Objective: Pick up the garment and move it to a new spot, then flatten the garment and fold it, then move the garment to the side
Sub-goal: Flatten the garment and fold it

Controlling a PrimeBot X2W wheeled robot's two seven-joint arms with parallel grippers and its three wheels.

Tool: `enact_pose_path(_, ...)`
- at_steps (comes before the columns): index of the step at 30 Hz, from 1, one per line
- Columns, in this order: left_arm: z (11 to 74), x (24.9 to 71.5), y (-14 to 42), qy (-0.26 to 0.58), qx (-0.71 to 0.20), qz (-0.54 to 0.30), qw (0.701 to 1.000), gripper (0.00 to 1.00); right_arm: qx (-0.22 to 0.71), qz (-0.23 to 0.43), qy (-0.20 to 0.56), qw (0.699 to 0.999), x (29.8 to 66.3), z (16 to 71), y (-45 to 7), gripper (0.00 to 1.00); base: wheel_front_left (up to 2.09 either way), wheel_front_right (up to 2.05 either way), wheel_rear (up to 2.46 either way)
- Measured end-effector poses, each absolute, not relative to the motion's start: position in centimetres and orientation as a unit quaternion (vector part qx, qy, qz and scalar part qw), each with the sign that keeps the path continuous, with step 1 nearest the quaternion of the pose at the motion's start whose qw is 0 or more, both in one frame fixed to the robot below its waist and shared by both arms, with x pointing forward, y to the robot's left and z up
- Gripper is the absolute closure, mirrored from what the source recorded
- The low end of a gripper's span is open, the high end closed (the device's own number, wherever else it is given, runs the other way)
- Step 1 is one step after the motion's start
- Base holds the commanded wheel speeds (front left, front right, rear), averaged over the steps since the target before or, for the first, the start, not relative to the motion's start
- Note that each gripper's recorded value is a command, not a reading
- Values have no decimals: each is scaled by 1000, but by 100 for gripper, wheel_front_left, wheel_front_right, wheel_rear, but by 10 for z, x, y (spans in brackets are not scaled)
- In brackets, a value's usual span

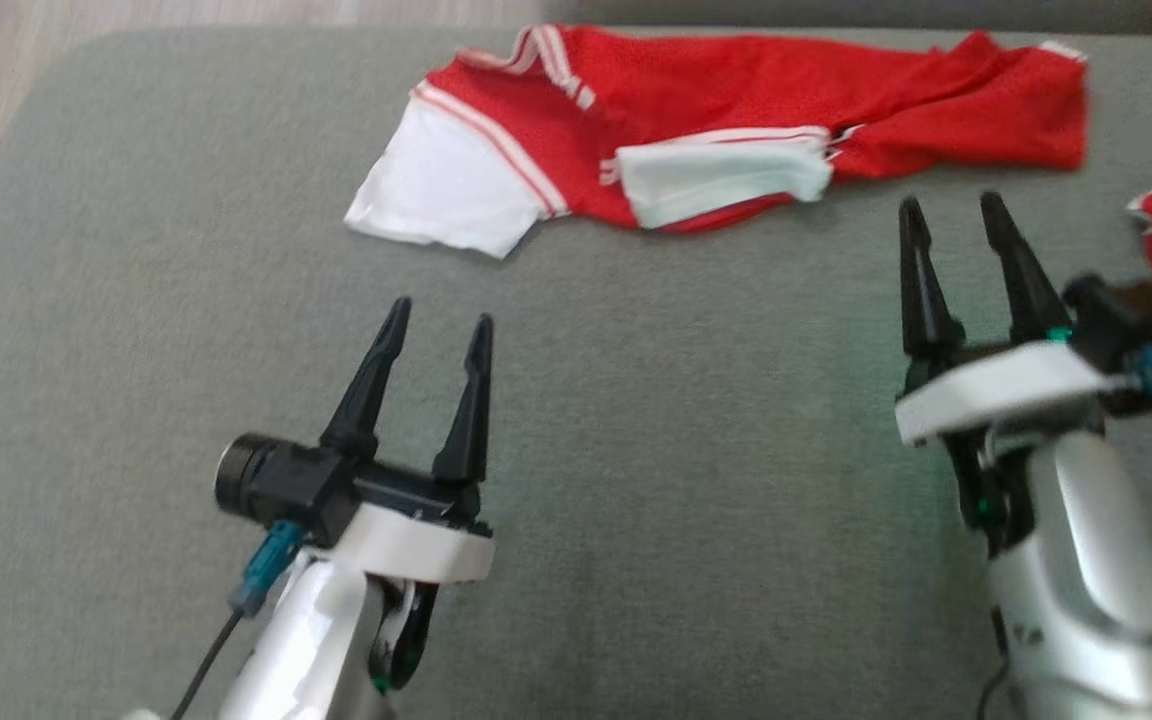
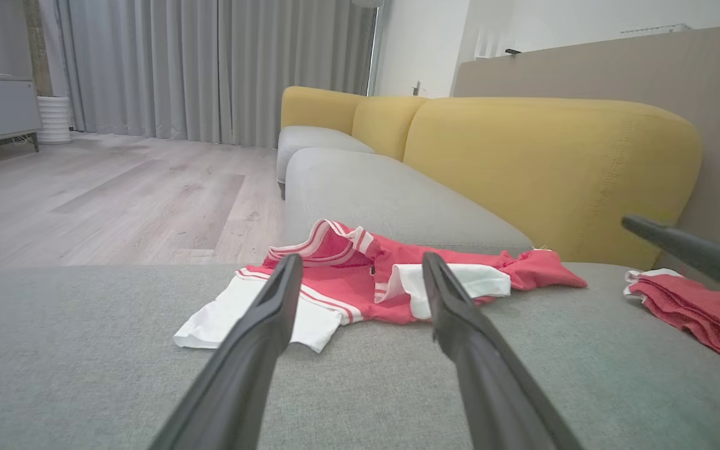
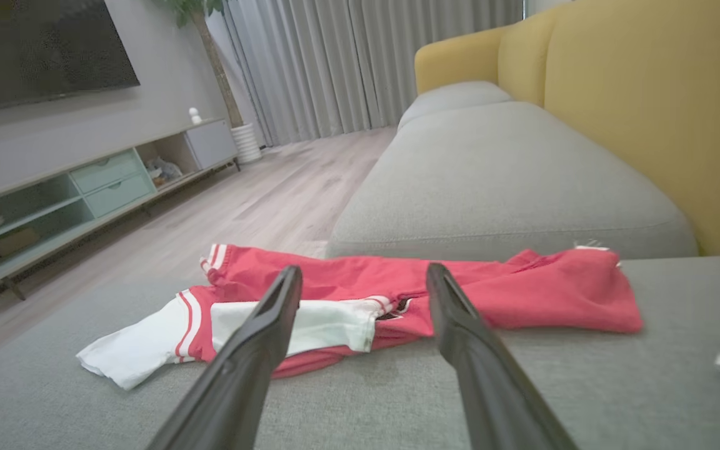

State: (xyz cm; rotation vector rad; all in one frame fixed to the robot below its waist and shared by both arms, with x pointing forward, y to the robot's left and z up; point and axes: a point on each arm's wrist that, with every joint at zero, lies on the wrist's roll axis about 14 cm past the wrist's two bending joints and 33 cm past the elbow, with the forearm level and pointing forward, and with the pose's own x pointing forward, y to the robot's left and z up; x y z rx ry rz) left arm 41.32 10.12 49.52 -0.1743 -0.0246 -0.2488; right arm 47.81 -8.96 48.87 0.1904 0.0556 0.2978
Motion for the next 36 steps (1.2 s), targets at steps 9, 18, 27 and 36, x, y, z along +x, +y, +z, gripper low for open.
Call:
enact_pose_path(9, 479, 420, 124, 11, -89, -85, 992, 0, 107, 177, 156, 966, 535, 424, -50, 0, 0, 0, 0)
enact_pose_path(18, 470, 419, 141, 24, -83, -55, 995, 0, 107, 200, 198, 954, 543, 390, -25, 100, 0, 0, 0)
enact_pose_path(27, 480, 418, 134, 10, -84, -65, 994, 0, 131, 212, 96, 964, 555, 449, -22, 100, 0, 0, 0)
enact_pose_path(36, 498, 414, 127, -13, -87, -76, 993, 0, 143, 235, -10, 961, 551, 525, -17, 100, 0, 0, 0)
